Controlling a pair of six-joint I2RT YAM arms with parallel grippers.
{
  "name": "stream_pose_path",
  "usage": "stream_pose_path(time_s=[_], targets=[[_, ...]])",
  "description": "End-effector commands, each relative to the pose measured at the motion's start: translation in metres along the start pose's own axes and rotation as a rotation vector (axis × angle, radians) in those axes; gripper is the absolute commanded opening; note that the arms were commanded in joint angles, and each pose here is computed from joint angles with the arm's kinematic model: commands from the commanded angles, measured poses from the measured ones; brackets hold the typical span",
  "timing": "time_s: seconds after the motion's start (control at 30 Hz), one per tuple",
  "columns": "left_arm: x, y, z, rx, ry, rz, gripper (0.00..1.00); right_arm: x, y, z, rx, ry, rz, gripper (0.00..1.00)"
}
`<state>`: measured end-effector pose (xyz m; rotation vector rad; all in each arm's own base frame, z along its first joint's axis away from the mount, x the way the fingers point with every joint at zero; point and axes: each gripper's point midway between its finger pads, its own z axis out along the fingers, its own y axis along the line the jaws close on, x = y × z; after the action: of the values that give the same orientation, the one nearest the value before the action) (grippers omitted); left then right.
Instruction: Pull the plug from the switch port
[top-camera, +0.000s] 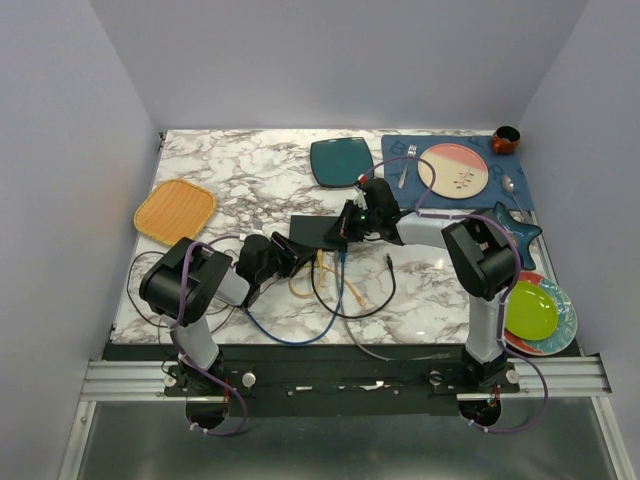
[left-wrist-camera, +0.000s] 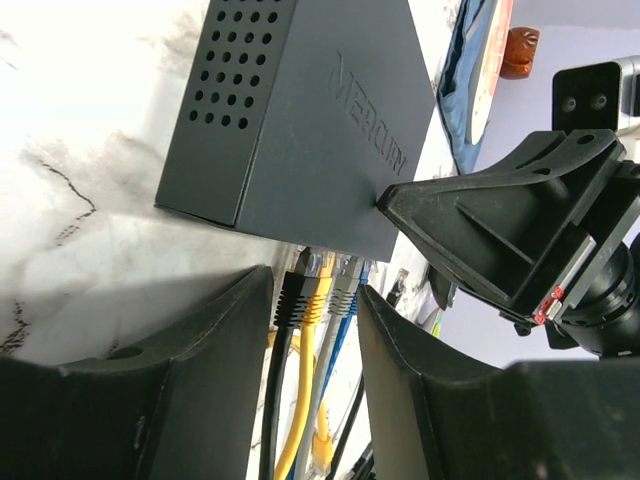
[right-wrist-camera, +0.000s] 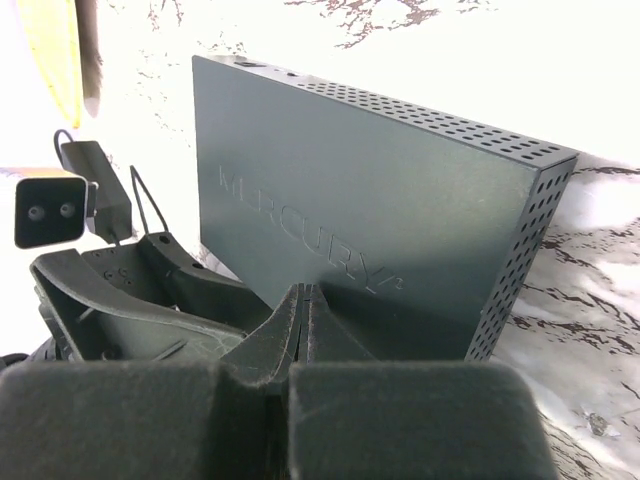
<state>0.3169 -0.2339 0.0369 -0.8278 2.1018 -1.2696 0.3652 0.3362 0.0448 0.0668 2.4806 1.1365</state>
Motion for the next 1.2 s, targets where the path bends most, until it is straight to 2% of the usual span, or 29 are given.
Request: stream_pose_path(time_s=[0.0,0.43,0.97,1.17], targets=[[0.002,0.007,0.006,-0.025,0.005,-0.002,0.50,0.014,-0.040,0.005,0.150,0.030,0.036,0.01],[-0.004,0.015,0.005,-0.088,-0.028,-0.051,0.46,0.013,-0.041,0.005,0.156,0.032,0.036,0.01],[-0.008,0.019,0.012,-0.164,-0.057,-0.071,0.46,0.014,-0.041,0.005,0.163,0.039,0.042,0.01],[-0.006,0.022,0.012,-0.167,-0.048,-0.074,0.41,0.014,-0.041,0.005,0.163,0.039,0.040,0.01]])
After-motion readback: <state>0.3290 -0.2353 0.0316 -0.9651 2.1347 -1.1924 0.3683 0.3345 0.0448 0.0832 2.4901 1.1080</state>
